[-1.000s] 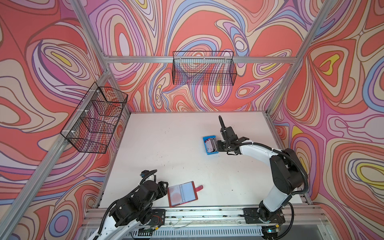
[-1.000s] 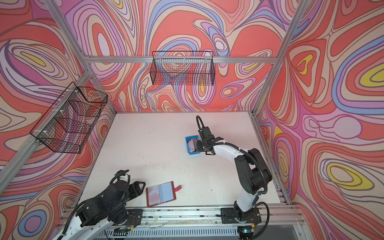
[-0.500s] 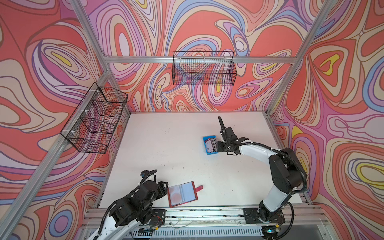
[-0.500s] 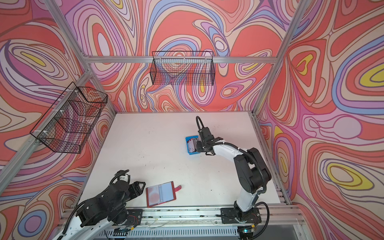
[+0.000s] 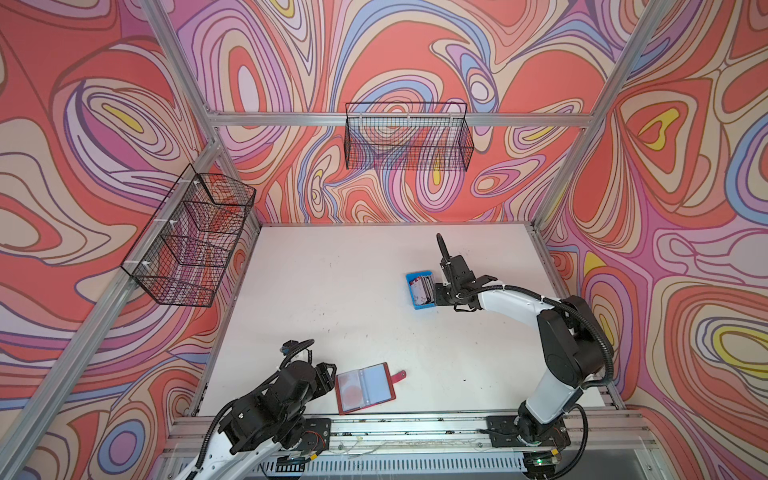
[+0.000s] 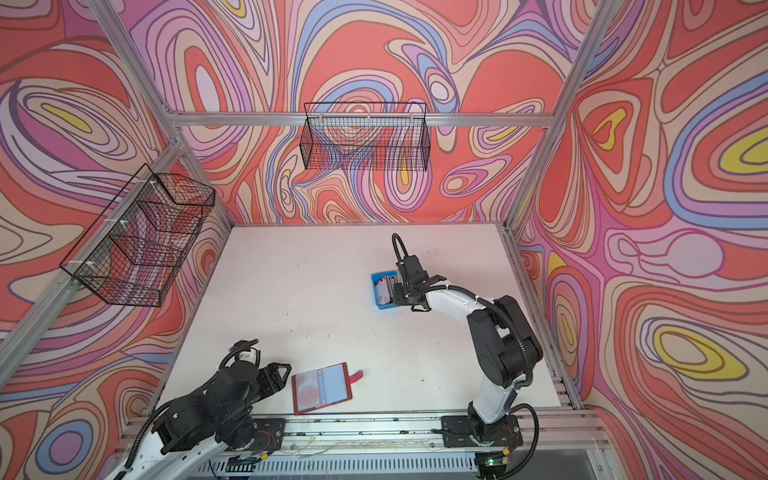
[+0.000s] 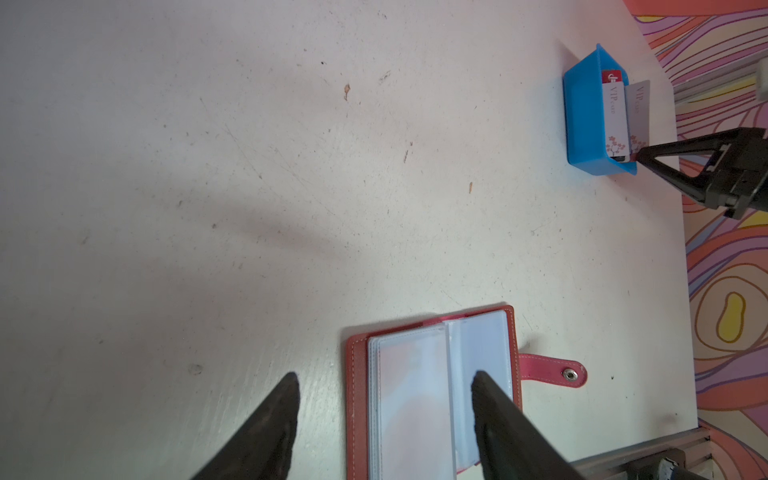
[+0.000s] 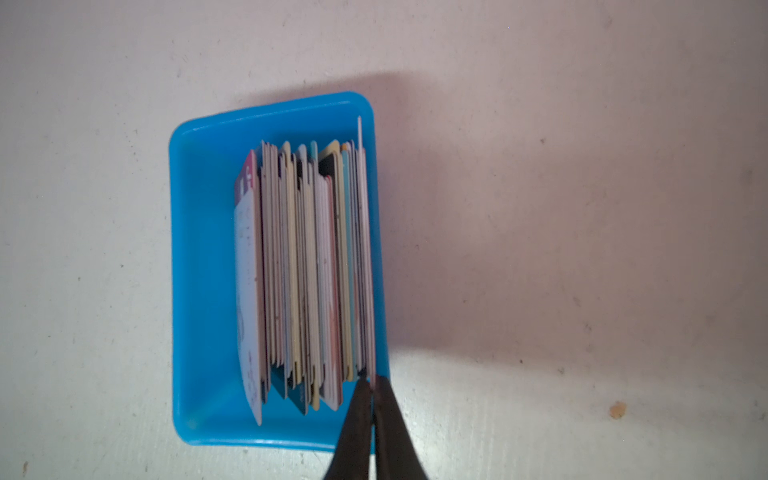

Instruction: Put the credit cards into the card holder

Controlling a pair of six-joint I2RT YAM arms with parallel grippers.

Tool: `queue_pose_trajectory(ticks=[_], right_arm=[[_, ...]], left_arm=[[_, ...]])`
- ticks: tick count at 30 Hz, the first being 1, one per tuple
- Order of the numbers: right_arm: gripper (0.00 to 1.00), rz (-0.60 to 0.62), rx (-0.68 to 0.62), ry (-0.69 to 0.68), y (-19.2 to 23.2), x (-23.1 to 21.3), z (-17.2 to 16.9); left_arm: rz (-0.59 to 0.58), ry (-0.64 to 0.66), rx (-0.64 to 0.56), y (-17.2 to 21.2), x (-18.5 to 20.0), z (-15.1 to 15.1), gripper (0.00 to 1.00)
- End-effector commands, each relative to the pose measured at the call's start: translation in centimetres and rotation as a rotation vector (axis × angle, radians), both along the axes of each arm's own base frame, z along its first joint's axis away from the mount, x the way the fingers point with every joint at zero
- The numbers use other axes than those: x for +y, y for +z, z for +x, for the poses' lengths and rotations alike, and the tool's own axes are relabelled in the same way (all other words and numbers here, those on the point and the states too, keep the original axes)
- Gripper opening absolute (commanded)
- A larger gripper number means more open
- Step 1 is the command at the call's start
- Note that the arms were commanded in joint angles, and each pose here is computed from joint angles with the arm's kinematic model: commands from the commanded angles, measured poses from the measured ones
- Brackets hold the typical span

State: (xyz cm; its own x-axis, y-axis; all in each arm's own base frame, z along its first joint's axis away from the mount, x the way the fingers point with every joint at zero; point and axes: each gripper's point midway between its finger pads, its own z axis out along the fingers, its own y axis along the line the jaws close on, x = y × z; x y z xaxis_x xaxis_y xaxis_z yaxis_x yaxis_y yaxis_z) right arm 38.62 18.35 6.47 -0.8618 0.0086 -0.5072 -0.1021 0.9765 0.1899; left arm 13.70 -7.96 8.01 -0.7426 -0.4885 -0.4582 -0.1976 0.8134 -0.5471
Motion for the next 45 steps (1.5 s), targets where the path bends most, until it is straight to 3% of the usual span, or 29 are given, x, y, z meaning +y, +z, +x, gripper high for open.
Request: queue_pose_trajectory(ticks=[1, 9, 21, 26, 35, 45], right_arm=[[0.0, 0.009, -0.015, 0.006, 1.3, 0.0, 0.1], [0.0, -0.134, 0.022, -0.063, 2.0, -2.7, -0.5], [0.0, 0.03, -0.118, 0.004, 7.4, -0.4, -0.3], [0.0, 0.171, -0.133, 0.117, 7.9, 2.9, -0.9], [0.0, 0.017, -0.14, 0.049, 5.0, 2.7, 0.0], [0.0, 0.03, -0.064, 0.014, 1.5, 3.8, -0.4]], left_arm=[[0.044, -0.001, 0.018, -1.0, 0.7, -0.4, 0.67], [0.045, 0.001, 0.016, -0.9, 0.7, -0.4, 0.67], [0.044, 0.002, 0.017, -0.9, 0.7, -0.4, 0.67], [0.044, 0.002, 0.017, -0.9, 0.7, -0.4, 0.67], [0.045, 0.002, 0.016, -0.9, 0.7, -0.4, 0.67], [0.041, -0.001, 0.015, -0.8, 0.7, -0.4, 0.67]])
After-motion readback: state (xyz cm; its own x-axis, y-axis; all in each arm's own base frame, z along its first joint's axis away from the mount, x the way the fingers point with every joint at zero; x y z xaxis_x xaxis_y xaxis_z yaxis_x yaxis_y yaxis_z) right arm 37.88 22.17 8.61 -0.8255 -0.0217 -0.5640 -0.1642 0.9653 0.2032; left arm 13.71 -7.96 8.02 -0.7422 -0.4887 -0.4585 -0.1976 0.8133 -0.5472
